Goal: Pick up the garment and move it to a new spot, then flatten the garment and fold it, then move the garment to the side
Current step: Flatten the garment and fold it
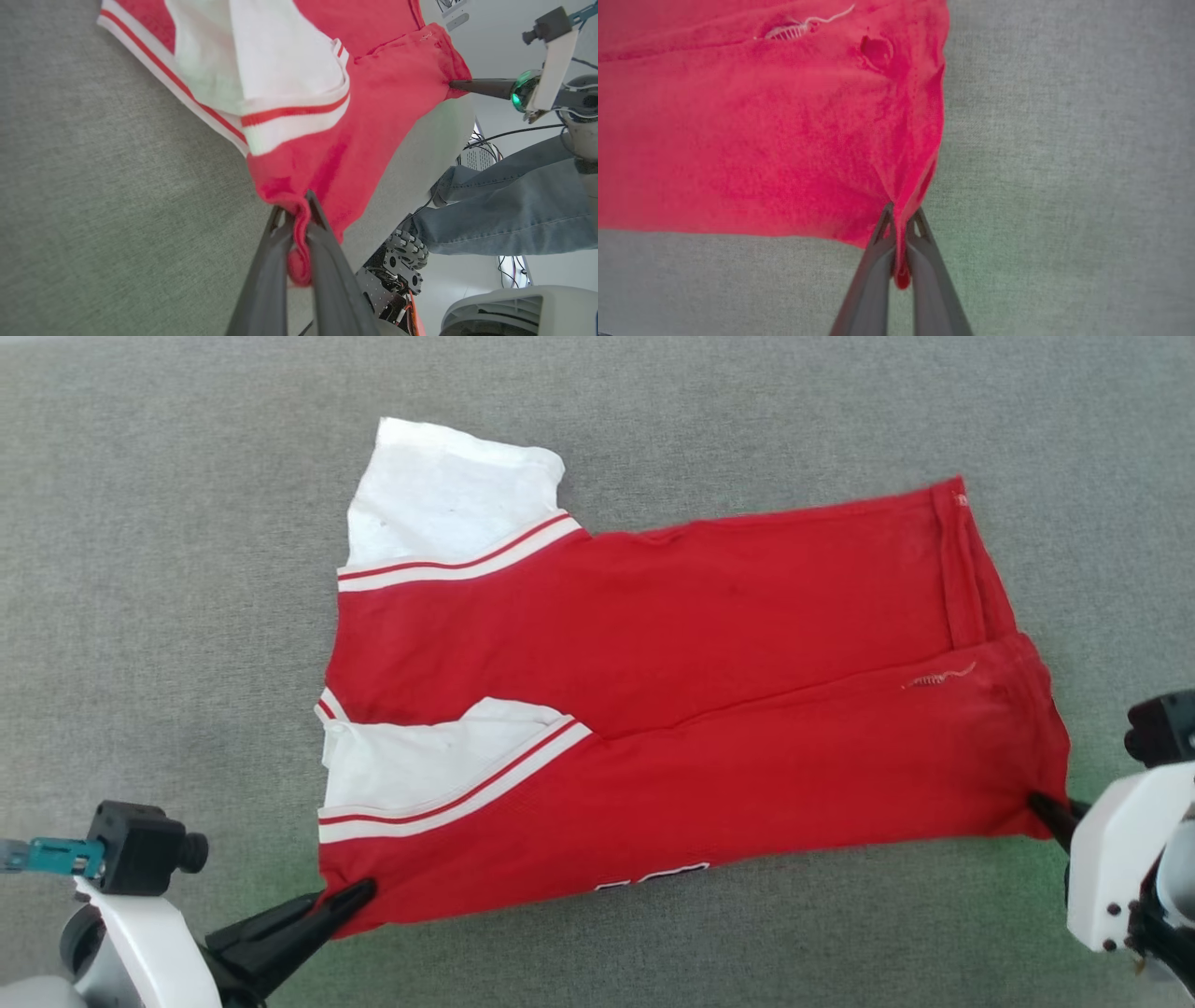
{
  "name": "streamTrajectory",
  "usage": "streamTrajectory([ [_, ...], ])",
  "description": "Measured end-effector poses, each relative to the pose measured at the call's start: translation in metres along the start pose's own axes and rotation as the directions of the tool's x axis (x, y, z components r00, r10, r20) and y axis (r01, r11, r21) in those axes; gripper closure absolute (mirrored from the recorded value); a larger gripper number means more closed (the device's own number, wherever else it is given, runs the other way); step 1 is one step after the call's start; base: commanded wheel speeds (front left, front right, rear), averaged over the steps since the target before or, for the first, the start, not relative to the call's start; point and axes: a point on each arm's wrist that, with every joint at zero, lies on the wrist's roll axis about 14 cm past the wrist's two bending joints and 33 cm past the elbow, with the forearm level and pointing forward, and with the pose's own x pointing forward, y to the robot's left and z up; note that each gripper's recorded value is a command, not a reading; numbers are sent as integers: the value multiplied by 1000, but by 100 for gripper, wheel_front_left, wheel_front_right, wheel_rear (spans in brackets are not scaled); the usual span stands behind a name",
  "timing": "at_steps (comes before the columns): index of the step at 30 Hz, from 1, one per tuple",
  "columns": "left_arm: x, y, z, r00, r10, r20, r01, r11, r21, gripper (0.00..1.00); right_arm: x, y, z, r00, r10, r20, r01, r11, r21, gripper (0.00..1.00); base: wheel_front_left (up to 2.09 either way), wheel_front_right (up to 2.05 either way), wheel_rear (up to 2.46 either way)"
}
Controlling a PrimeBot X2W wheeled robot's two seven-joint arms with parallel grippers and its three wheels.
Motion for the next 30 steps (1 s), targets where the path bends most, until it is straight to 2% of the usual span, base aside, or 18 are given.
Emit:
streamTrajectory([
  [2, 0, -2, -2, 1000, -2, 12, 3, 1000, -11, 100, -3, 0, -5, 1000, 3, -4, -3, 1000, 8, 100, 0, 0, 0],
  [3, 0, -3, -2, 1000, -3, 19, 3, 1000, -11, 94, -4, 0, -3, 1000, -1, 4, 1, 1000, 7, 71, 0, 0, 0],
  [4, 0, -2, -1, 1000, 0, 28, 0, 1000, -10, 81, -5, -2, -1, 1000, -7, 15, 7, 1000, 5, 51, 0, 0, 0],
  [5, -1, -1, 0, 999, 5, 34, -5, 1000, -10, 66, -6, -3, 1, 999, -12, 29, 12, 1000, 6, 11, 0, 0, 0],
  [6, -1, -1, -1, 999, 9, 37, -9, 1000, -9, 55, -7, -3, 4, 999, -16, 48, 16, 1000, 9, 0, 0, 0, 0],
  [7, -2, 0, 1, 999, 14, 47, -14, 1000, -6, 51, -9, -3, 7, 998, -18, 65, 17, 1000, 14, 0, 0, 0, 0],
  [9, -4, 4, 4, 997, 28, 70, -28, 1000, 1, 34, -11, 0, 9, 996, -7, 89, 5, 1000, 22, 0, 0, 0, 0],
  [10, -5, 5, 7, 995, 35, 88, -36, 999, 6, 34, -13, 1, 13, 994, -6, 113, 3, 1000, 24, 0, 0, 0, 0],
  [12, -7, 9, 14, 991, 49, 126, -51, 999, 16, 5, -20, 0, 23, 984, -16, 178, 12, 1000, 25, 0, 0, 0, 0],
  [13, -8, 12, 18, 988, 59, 143, -63, 998, 23, 0, -23, -1, 29, 977, -22, 213, 17, 999, 27, 0, 0, 0, 0],
  [16, -13, 25, 35, 976, 97, 195, -108, 993, 47, 0, -33, 0, 51, 933, -41, 357, 39, 999, 12, 0, 0, 0, 0],
  [20, -21, 58, 72, 938, 187, 291, -222, 971, 92, 0, -39, 14, 73, 862, -29, 506, 49, 998, -26, 0, 0, 0, 0],
  [23, -19, 77, 94, 912, 229, 340, -284, 951, 122, 0, -45, 28, 91, 782, -16, 623, 26, 1000, -8, 0, 0, 0, 0],
  [27, -8, 89, 135, 880, 232, 414, -328, 928, 176, 0, -57, 34, 109, 670, -28, 742, 24, 1000, 16, 0, 0, 0, 0],
  [30, 0, 96, 171, 855, 230, 464, -358, 910, 209, 0, -64, 30, 112, 614, -53, 787, 46, 998, 32, 0, 0, 0, 0],
])
